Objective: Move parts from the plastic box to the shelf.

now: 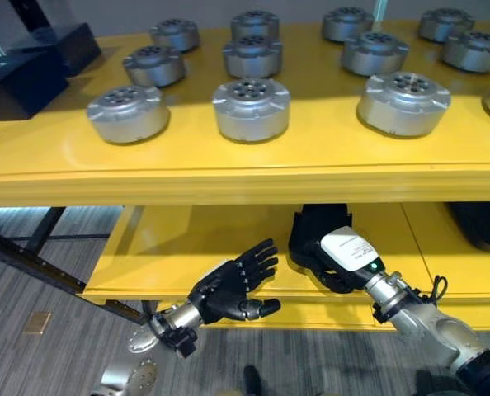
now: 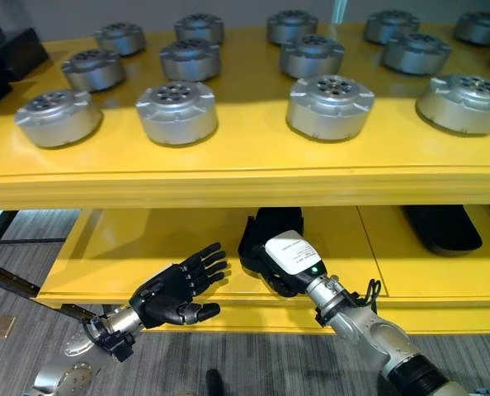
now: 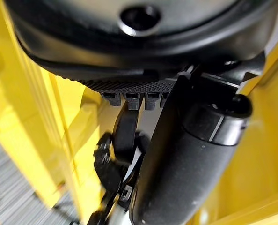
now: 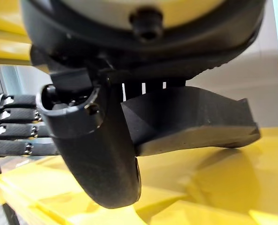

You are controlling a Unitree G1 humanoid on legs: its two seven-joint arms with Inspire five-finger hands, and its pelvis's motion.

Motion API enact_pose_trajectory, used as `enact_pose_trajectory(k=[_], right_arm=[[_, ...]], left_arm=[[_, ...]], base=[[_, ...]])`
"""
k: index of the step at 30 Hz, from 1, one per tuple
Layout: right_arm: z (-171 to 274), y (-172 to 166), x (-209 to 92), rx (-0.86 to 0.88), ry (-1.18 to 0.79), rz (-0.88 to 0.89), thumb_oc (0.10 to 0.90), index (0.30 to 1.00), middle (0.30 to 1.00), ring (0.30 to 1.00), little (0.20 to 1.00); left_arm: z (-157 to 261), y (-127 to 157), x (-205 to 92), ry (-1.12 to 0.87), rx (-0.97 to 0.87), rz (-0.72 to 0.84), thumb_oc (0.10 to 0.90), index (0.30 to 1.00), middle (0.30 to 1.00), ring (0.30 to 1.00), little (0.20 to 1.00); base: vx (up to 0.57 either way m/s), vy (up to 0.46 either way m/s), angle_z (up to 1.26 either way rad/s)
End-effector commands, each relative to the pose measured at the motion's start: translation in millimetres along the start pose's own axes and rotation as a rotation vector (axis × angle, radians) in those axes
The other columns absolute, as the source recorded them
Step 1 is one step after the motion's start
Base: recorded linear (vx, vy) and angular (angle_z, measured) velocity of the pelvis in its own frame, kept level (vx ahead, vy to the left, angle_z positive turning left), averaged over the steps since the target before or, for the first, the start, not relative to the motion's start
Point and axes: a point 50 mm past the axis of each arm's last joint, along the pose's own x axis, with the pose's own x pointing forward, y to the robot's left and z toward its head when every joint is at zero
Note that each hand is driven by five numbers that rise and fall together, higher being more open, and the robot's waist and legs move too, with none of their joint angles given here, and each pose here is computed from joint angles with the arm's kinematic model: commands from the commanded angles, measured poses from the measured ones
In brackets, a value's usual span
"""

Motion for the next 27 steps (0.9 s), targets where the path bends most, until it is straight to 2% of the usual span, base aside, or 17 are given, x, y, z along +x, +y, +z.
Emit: enact_pose_trajectory(k=[1,9,14,22,27], right_arm=[[-11.9,-42.9,19.2,-0.027,0.028,-0.257,0.4,0.3,0.3,0.3,0.3],[-40.6,-28.5,10.3,-0.051,0.202,-0.198,0.4,0.3,0.3,0.3,0.3],[-52.3,-24.4,5.5,-0.071,0.245,-0.129,0.4,0.3,0.3,0.3,0.3],[-57.4,-20.2,2.1,-0.112,0.217,-0.055,0.4,0.3,0.3,0.3,0.3],[-52.7,-32.7,18.0,-0.175,0.113,0.002,0.4,0.3,0.3,0.3,0.3]], left_arm=[[37.3,-10.7,8.4,-0.186,0.095,-0.098,0.9,1.0,1.0,1.0,1.0],[39.0,-3.8,0.8,-0.204,0.086,-0.07,0.9,1.0,1.0,1.0,1.0],[43.6,-0.1,0.0,-0.249,0.072,-0.047,0.9,1.0,1.0,1.0,1.0],[52.5,3.7,0.7,-0.299,0.079,-0.051,0.9,1.0,1.0,1.0,1.0],[54.0,3.5,5.1,-0.41,-0.071,-0.013,0.9,1.0,1.0,1.0,1.0]], base=[[-0.01,0.115,0.1],[-0.01,0.089,0.14],[-0.04,0.102,-0.03],[-0.03,-0.166,0.0],[0.02,-0.169,-0.1]])
